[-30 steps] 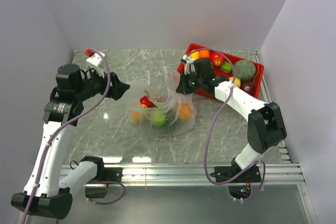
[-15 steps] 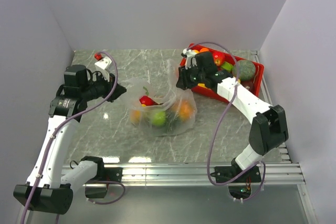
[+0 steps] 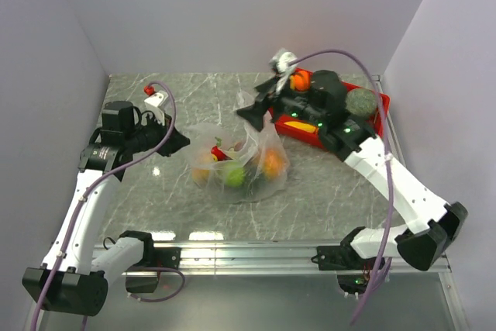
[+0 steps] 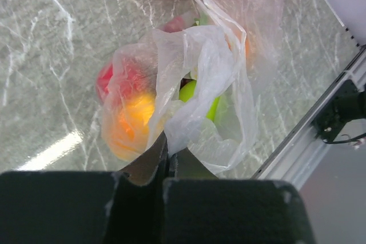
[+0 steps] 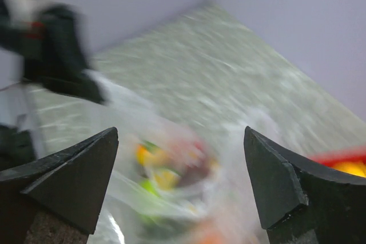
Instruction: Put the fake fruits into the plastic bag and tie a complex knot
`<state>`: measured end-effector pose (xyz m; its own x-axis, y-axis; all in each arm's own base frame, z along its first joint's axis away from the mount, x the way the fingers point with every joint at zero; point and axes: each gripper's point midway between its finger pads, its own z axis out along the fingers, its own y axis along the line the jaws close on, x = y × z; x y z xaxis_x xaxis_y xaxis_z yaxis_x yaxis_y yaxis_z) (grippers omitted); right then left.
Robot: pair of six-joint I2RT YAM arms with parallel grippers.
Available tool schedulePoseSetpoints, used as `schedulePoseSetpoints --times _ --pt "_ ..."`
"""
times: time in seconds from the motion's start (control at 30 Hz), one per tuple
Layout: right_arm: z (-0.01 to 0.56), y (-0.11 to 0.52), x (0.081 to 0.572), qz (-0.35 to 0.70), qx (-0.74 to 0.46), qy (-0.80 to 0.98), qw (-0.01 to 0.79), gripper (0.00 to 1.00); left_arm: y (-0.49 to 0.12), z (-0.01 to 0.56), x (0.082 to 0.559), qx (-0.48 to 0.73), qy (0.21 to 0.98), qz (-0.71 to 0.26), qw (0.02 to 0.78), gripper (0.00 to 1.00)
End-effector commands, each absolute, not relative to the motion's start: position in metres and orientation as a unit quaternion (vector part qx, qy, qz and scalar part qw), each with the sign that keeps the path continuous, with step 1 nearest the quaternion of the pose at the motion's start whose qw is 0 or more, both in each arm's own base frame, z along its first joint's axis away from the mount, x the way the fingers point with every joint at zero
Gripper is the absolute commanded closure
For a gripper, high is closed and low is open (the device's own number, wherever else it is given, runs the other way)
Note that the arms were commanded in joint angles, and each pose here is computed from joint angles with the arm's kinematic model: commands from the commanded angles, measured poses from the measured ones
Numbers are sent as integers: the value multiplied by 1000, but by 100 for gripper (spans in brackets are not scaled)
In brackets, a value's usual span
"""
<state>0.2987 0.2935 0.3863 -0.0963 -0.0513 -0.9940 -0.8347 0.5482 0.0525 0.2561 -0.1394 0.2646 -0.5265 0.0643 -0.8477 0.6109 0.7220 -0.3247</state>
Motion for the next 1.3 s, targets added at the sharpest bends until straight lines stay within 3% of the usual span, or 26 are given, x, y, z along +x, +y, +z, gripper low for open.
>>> schedulePoseSetpoints --times 0.0,0.23,0.43,0.5,0.53,0.6,0.63,0.7,0.83,0.9,0.97,1.03,1.07,1.1,1.13,1.27 --pt "405 348 287 385 -386 595 591 2 -145 271 254 191 814 -336 434 99" --pt "333 412 295 415 -438 609 515 2 -142 289 255 164 813 -333 449 99" --pt "305 414 284 418 -452 612 495 16 -141 291 256 166 810 -327 458 95" --pt "303 414 281 417 -459 608 495 30 -141 292 257 183 806 -322 462 83" --pt "305 415 279 420 -462 604 495 44 -141 293 258 188 803 -321 464 78" --pt "308 417 278 423 -466 599 494 58 -141 298 260 205 795 -314 476 63" --pt "306 419 276 427 -471 599 487 70 -140 303 261 211 791 -310 483 58" --pt "309 423 274 428 -478 593 487 81 -139 306 265 222 788 -300 490 50" --pt "307 429 271 434 -487 586 480 96 -135 316 272 241 785 -277 499 53" --pt "306 430 268 437 -494 581 477 100 -136 316 274 248 783 -277 498 60" --pt "305 431 265 440 -497 578 474 100 -139 314 273 257 781 -286 492 68" --pt "306 432 263 441 -498 577 473 99 -142 310 271 263 781 -296 484 85" --pt "310 433 264 443 -496 576 476 93 -144 307 272 262 783 -304 476 99" --pt "309 433 267 442 -483 591 472 85 -145 306 272 256 786 -309 471 99" --pt "309 431 268 440 -475 603 466 66 -147 305 272 241 791 -319 464 99" --pt "330 426 267 466 -413 628 466 19 -146 300 271 169 803 -339 461 99"
